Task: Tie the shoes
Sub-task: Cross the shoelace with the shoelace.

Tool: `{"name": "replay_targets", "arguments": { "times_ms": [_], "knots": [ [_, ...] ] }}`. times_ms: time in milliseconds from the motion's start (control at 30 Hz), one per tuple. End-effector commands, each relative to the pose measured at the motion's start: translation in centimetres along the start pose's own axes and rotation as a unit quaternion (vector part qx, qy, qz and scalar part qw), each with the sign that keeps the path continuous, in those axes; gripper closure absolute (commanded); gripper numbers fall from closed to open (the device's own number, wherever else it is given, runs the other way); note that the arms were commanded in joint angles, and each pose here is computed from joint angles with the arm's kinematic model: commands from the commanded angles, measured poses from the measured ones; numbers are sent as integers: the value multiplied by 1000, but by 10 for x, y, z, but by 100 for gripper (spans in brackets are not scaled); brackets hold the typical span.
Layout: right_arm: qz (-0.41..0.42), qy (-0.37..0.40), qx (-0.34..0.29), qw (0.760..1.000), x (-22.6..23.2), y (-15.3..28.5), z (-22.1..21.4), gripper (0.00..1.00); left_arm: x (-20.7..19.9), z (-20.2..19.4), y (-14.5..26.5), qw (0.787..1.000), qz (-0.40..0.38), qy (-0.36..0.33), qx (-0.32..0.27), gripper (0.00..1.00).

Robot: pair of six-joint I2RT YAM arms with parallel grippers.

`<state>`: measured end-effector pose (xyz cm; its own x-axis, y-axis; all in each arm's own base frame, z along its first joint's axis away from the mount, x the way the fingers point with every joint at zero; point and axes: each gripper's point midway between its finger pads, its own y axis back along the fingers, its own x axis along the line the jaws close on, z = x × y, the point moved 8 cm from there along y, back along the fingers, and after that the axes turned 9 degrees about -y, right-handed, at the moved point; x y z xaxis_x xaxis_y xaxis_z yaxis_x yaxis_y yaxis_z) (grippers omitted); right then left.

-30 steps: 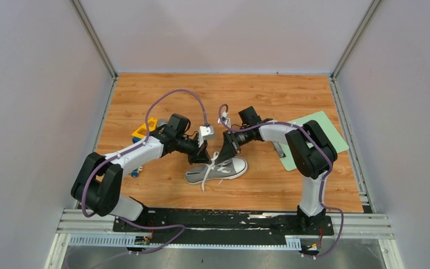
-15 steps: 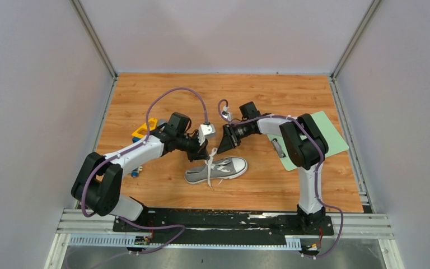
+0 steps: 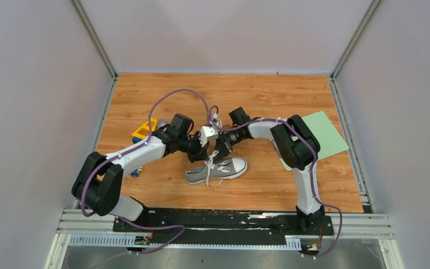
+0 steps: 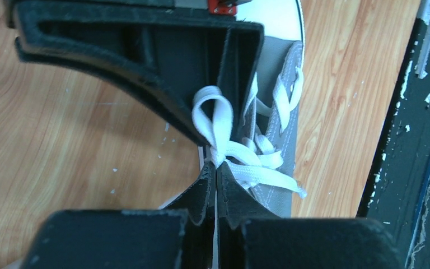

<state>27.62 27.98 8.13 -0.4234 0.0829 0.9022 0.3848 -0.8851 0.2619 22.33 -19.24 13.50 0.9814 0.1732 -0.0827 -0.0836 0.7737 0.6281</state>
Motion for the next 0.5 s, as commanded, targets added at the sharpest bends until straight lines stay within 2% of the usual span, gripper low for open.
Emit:
{"name": "replay_targets", "arguments": {
  "times_ms": [0, 233, 467],
  "knots": [
    [55, 53, 1, 997, 20, 4, 2, 67, 5, 10, 6, 1000, 31, 0, 0, 100],
    [86, 51, 6, 995, 24, 4, 4, 67, 3, 10, 9, 999, 33, 12, 6, 100],
    [86, 47, 9, 995, 24, 1, 5, 66, 0, 17, 9, 1000, 18, 22, -12, 100]
  ]
}}
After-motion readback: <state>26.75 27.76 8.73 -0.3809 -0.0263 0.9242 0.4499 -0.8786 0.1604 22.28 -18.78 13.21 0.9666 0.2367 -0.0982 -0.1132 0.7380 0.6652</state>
